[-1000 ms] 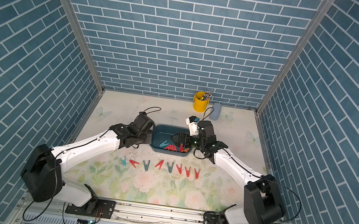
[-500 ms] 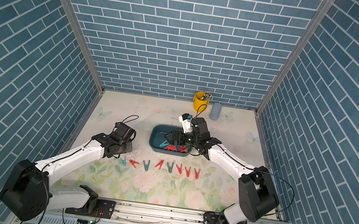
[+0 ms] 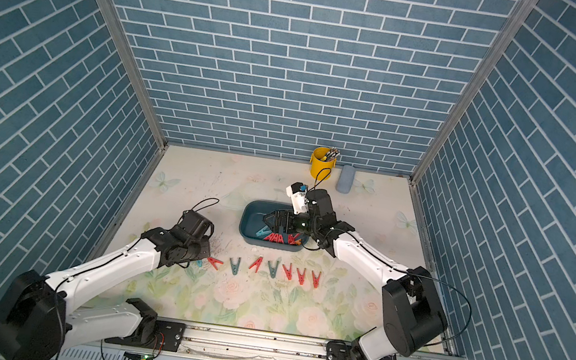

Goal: Take the clothespins out of the storage box
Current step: Place the clothespin at the center of the board.

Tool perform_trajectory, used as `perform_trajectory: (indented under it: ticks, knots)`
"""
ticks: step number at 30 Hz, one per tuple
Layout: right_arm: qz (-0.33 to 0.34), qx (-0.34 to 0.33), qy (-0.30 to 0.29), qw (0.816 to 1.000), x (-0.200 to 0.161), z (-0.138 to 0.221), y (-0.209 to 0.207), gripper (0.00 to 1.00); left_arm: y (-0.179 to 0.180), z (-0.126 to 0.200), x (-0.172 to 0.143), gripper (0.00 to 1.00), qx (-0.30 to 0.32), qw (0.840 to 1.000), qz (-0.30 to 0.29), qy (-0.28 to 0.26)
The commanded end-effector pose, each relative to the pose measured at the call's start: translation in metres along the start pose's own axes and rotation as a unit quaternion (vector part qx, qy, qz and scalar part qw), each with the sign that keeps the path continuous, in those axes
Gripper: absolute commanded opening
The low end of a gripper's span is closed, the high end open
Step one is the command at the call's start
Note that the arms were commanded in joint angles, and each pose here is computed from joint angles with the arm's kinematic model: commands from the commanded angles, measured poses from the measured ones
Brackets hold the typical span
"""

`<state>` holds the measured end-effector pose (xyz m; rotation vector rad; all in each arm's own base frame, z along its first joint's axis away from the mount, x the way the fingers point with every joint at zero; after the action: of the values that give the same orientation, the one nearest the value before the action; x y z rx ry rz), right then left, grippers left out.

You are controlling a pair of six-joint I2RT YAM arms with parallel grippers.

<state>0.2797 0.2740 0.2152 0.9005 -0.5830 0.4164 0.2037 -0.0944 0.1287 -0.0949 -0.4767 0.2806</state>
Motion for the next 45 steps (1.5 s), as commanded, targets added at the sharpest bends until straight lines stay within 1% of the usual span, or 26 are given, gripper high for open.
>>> perform_trajectory:
  ticks: [1,12,15,17,22,27,28,29,33,34,35,36,38,40,43,45]
  knots:
    - [0.000,0.016,0.004,1.000,-0.001,-0.008,0.003,0.99,-0.005,0.005,-0.019,0.00,-0.002,1.000,0.014,0.012]
    - [-0.003,0.016,0.008,1.000,-0.002,-0.017,0.001,0.99,-0.025,0.012,-0.082,0.00,-0.034,0.998,-0.008,0.053]
    - [-0.007,0.008,0.009,1.000,-0.003,-0.020,-0.001,0.99,-0.029,0.013,-0.095,0.00,-0.045,0.997,-0.005,0.063]
    - [-0.007,0.003,0.010,1.000,-0.002,-0.021,-0.003,0.99,-0.024,0.009,-0.106,0.00,-0.041,0.997,-0.005,0.072]
    - [-0.013,-0.016,0.013,1.000,-0.002,-0.026,-0.009,0.99,-0.024,0.001,-0.118,0.02,-0.055,0.995,0.003,0.087]
    - [-0.018,-0.035,0.017,0.999,-0.001,-0.030,-0.015,0.99,-0.024,0.000,-0.118,0.11,-0.055,0.995,0.002,0.084]
    - [-0.020,-0.042,0.018,0.999,-0.001,-0.031,-0.016,0.99,-0.024,0.000,-0.118,0.14,-0.054,0.995,0.001,0.084]
    - [-0.021,-0.048,0.018,0.998,0.000,-0.031,-0.017,1.00,-0.025,0.002,-0.117,0.19,-0.055,0.995,0.001,0.083]
    - [-0.027,-0.099,0.030,0.994,0.000,-0.034,-0.029,0.99,-0.028,0.013,-0.107,0.52,-0.055,0.996,-0.005,0.067]
    - [-0.031,-0.114,0.036,0.992,0.000,-0.036,-0.032,0.99,-0.030,0.017,-0.102,0.58,-0.056,0.997,-0.008,0.059]
    - [-0.033,-0.128,0.041,0.990,0.000,-0.037,-0.036,0.99,-0.028,0.018,-0.100,0.62,-0.052,0.997,-0.012,0.055]
    - [-0.036,-0.142,0.047,0.988,-0.001,-0.038,-0.039,0.99,-0.036,0.026,-0.091,0.66,-0.063,0.997,-0.012,0.045]
    - [-0.039,-0.163,0.053,0.985,-0.002,-0.038,-0.044,0.99,-0.041,0.033,-0.078,0.71,-0.069,0.997,-0.009,0.032]
    - [-0.048,-0.184,0.056,0.980,-0.002,-0.038,-0.048,0.99,-0.045,0.037,-0.062,0.76,-0.077,0.997,-0.020,0.017]
    - [-0.067,-0.210,0.064,0.973,-0.005,-0.038,-0.054,0.99,-0.051,0.043,-0.035,0.90,-0.089,0.996,-0.019,-0.005]
    - [-0.083,-0.228,0.070,0.968,-0.007,-0.038,-0.058,0.99,-0.055,0.046,-0.016,0.98,-0.095,0.995,-0.018,-0.019]
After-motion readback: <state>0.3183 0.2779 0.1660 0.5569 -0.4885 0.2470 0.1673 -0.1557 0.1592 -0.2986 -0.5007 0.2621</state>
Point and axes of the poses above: each gripper's point midway between its finger pads, its own z axis back along the fingers, its own y axis along the line the jaws close on, x = y × z, the point moved 7 cm from there along z, back along the fingers, and after that the axes turned 1 degree about -z, right-handed, at the moved point
